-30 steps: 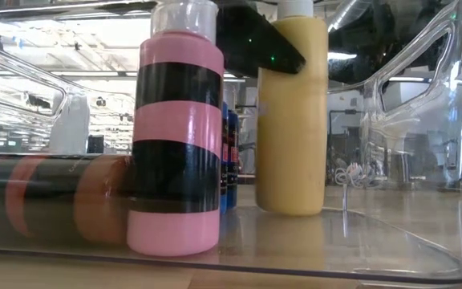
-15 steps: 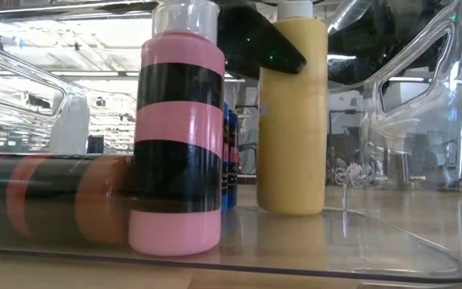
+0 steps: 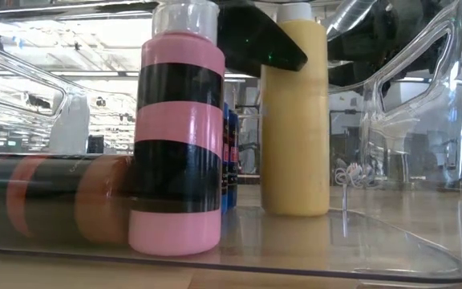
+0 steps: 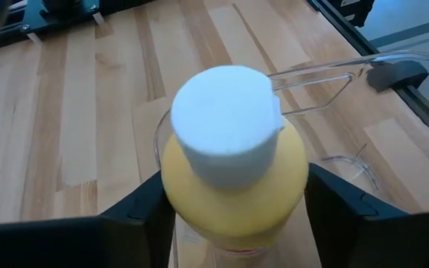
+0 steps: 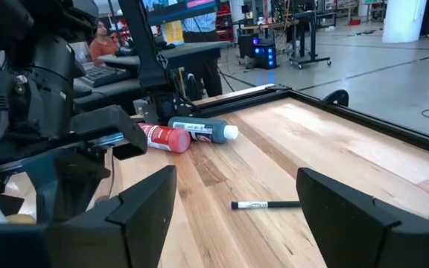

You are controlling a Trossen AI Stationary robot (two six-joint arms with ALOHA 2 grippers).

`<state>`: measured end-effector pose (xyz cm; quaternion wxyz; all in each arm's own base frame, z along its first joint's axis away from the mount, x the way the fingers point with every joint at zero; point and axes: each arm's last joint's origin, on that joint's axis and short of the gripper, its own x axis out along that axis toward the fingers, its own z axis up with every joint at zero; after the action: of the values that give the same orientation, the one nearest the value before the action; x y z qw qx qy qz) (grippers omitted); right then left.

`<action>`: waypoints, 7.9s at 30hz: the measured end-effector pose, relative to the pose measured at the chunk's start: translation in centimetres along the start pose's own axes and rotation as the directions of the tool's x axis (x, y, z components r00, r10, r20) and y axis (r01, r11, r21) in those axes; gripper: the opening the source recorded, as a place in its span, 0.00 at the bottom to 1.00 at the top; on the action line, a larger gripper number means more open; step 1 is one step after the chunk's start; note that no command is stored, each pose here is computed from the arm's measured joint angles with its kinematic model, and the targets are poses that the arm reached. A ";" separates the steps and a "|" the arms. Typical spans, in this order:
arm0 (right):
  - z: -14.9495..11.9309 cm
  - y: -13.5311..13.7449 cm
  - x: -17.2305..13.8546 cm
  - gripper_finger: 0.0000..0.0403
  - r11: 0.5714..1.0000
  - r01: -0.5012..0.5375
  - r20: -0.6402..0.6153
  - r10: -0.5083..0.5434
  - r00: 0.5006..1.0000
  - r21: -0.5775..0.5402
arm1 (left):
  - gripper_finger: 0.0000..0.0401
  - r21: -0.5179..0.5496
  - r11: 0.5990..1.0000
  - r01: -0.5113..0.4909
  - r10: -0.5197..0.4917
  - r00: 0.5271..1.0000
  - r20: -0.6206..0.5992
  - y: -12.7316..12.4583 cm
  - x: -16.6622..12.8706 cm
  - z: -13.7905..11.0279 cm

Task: Pick & Place Paint Supplies
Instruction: Put the yellow paint bottle into the transparent bin, then put the black paint bottle into the transparent bin

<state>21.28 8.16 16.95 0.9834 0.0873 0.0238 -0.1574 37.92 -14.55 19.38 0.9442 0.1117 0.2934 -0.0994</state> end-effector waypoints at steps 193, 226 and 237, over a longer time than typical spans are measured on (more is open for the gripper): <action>23.3 1.8 -1.6 0.67 0.693 -0.613 0.305 0.531 0.790 0.379 | 0.24 -0.646 0.756 -0.106 0.166 0.986 0.032 5.9 -24.9 0.4; 18.3 7.3 -7.6 0.67 0.929 -0.219 0.021 0.223 0.975 0.297 | 0.24 -0.527 0.788 -0.317 0.500 0.830 0.247 -13.3 -10.3 10.1; 16.4 8.5 -6.2 0.67 0.949 -0.139 -0.016 0.149 0.989 0.282 | 0.24 -0.489 0.790 -0.370 0.519 0.828 0.211 -13.5 -6.2 8.6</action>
<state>18.37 15.11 34.98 0.9694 0.2297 0.0130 -0.0855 34.09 -28.97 27.76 0.9767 -0.0499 0.1079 0.1786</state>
